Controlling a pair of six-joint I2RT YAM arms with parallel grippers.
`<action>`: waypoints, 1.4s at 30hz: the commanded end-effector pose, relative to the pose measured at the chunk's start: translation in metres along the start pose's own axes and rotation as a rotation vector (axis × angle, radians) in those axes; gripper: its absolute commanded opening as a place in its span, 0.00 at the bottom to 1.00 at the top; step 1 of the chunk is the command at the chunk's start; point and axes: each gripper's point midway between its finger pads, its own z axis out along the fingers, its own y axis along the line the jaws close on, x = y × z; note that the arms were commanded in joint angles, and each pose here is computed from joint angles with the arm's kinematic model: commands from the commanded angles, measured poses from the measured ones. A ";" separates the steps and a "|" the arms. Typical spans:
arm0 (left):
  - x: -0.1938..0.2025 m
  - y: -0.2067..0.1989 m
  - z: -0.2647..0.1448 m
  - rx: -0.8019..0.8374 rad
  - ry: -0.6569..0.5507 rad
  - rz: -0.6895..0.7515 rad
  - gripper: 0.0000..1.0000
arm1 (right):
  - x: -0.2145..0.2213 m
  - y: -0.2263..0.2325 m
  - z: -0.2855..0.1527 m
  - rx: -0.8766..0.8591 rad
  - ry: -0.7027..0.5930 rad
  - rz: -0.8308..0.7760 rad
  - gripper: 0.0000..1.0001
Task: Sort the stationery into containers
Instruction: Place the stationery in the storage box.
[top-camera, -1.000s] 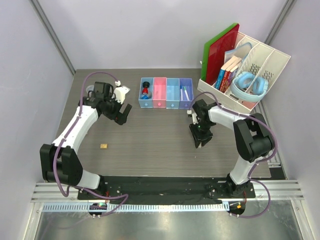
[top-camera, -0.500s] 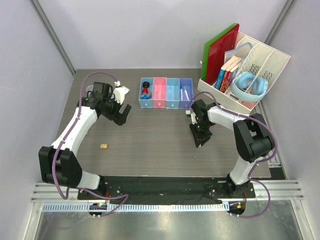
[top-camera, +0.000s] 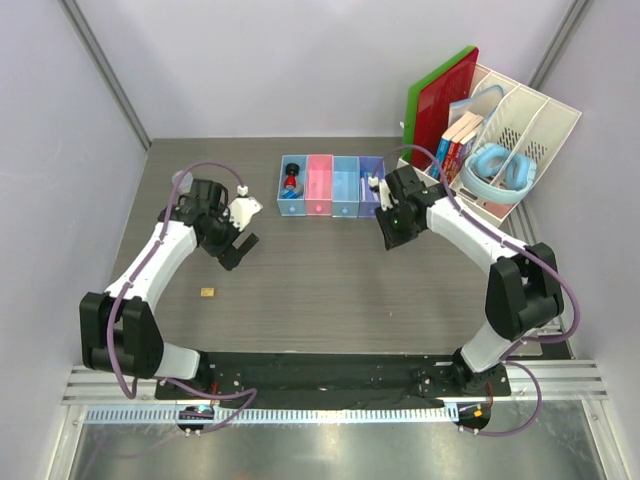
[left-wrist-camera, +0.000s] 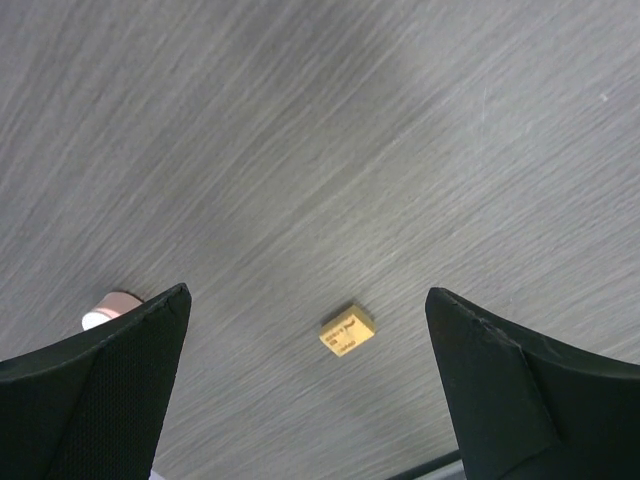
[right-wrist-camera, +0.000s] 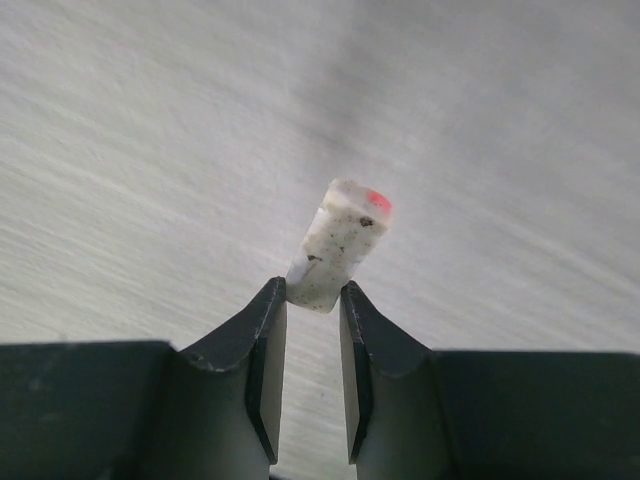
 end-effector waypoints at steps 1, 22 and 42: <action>0.023 -0.005 0.003 0.035 0.098 0.017 1.00 | -0.067 -0.008 -0.025 0.041 -0.183 -0.043 0.07; 0.071 -0.026 0.000 0.126 0.266 -0.023 1.00 | -0.242 -0.002 0.056 -0.005 -0.346 -0.129 0.07; 0.093 -0.029 0.015 0.114 0.336 -0.083 1.00 | -0.229 0.013 0.039 -0.052 -0.345 -0.170 0.50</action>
